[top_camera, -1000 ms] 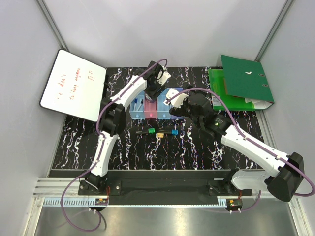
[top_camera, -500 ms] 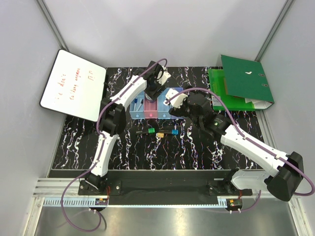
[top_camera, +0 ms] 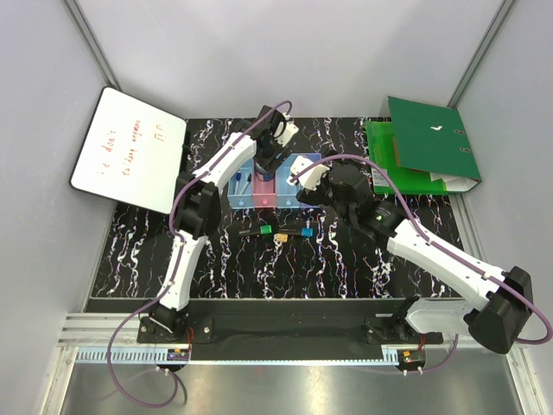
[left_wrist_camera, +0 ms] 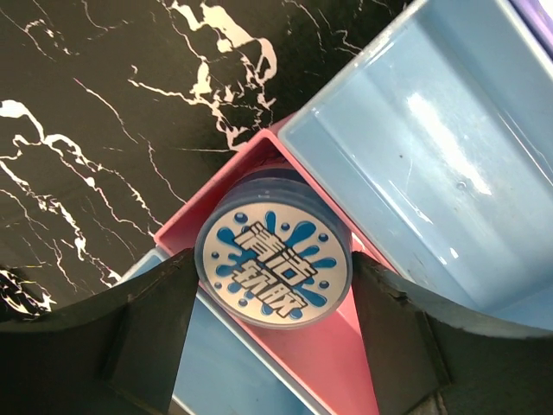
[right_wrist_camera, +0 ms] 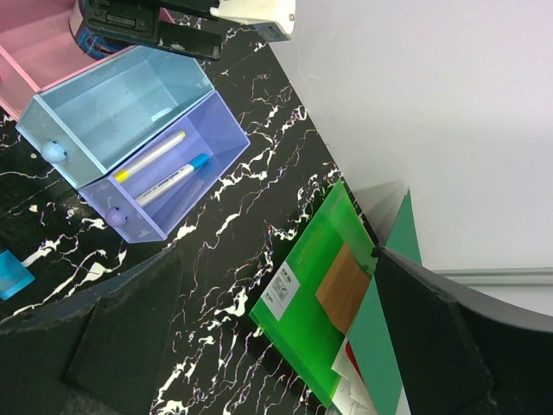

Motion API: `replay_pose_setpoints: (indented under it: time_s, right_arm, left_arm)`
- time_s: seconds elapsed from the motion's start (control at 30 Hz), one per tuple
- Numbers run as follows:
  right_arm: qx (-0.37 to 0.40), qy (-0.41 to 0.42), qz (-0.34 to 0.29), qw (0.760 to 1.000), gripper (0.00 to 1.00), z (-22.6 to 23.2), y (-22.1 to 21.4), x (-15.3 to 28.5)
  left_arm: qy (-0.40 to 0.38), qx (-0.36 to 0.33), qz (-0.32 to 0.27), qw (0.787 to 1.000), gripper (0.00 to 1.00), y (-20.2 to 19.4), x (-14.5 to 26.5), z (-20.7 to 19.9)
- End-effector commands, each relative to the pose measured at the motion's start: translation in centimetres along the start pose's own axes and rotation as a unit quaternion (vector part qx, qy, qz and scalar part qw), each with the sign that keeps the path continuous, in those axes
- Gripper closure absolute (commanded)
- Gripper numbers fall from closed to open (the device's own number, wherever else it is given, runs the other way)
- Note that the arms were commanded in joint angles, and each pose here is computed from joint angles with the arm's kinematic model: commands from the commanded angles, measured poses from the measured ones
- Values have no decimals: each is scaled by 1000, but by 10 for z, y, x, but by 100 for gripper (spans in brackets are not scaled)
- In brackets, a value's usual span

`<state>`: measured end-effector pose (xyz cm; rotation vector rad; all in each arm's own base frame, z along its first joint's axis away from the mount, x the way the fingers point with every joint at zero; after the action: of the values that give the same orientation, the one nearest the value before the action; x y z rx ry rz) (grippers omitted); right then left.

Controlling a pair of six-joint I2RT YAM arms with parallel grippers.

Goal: Sort the stationery into containers
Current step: Place the stationery in the storage box.

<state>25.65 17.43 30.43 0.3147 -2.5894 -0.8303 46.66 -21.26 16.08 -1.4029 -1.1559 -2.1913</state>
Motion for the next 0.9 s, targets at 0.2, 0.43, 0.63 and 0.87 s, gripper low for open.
replay_pose_setpoints:
  time_s: [0.2,0.43,0.63,0.87]
  right_arm:
    - [-17,-18,-30,999,0,-10,14,1]
    - [-14,-21,-31,999,0,-12,16,1]
    - [-10,-26,-34,999,0,-16,19,1]
    - [6,-37,-37,999,0,-23,22,5]
  left_arm:
    - [34,20,-53,998,24,19,23,16]
    - [24,35,-86,995,24,26,58,16]
    - [6,40,-124,991,24,27,107,12]
    - [-91,-38,-96,990,26,-27,137,-28]
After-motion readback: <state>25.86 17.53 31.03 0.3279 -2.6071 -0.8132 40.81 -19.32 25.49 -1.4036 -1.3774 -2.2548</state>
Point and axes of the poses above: each gripper's point midway between its finger pads, its own x axis back along the fingers, its own z axis along the line the jaws close on, y = z × x, the point moved 9 cm from there along x, back along the fingers, and after that the axes turned 2 degrees about x, right-handed, at the moved point
